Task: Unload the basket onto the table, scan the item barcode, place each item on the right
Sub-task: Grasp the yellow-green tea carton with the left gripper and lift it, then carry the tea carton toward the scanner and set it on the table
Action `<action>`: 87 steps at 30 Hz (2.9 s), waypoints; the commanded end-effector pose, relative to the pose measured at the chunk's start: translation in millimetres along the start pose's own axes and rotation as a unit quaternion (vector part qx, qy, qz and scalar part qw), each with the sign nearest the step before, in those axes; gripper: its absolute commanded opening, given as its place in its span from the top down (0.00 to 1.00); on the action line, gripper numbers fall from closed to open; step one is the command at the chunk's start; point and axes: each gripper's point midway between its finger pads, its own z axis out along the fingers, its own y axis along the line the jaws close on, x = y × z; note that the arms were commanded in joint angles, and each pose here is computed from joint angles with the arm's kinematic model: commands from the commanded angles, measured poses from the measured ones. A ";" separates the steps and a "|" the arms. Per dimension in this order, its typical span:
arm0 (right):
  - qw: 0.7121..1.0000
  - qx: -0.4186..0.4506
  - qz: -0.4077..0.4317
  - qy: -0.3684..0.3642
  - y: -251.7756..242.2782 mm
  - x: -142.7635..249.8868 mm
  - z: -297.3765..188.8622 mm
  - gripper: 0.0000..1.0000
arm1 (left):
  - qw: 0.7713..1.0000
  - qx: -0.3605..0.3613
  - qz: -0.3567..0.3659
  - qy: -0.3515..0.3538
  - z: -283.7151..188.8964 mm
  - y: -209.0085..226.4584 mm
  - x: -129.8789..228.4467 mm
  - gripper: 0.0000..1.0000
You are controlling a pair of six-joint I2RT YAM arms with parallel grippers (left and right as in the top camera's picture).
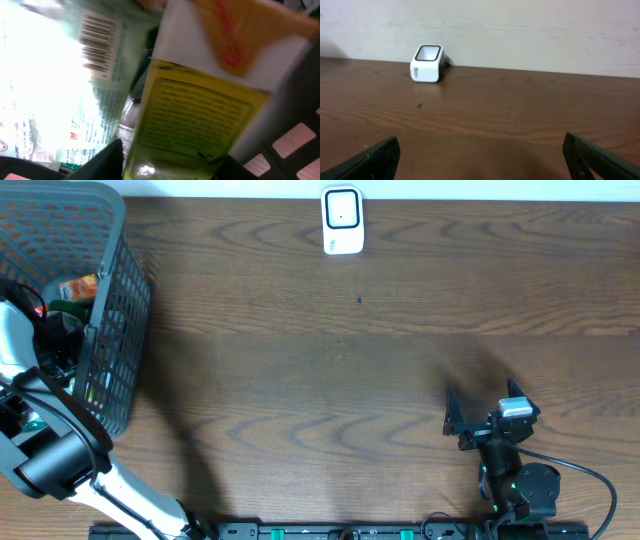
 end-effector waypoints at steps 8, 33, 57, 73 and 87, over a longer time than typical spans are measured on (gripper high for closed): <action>1.000 -0.009 0.008 0.000 4.1 0.1 -0.2 0.01 | 0.998 0.007 -0.053 -0.017 -8.4 0.6 -2.0 0.38; 1.000 -0.009 0.008 0.000 4.1 0.0 -0.2 0.01 | 0.989 -0.003 -0.072 -0.131 -77.6 5.1 -27.4 0.60; 1.000 -0.009 0.008 0.000 4.1 0.0 -0.2 0.01 | 0.858 0.026 -0.131 -0.495 -341.9 -6.6 2.9 0.60; 1.000 -0.009 0.008 0.000 4.1 0.0 -0.2 0.01 | 0.854 0.221 0.105 -0.460 -361.1 -227.6 88.0 0.61; 1.000 -0.009 0.008 0.000 4.5 0.1 -0.2 0.01 | 0.892 0.216 0.316 -0.241 -185.9 -470.8 173.5 0.61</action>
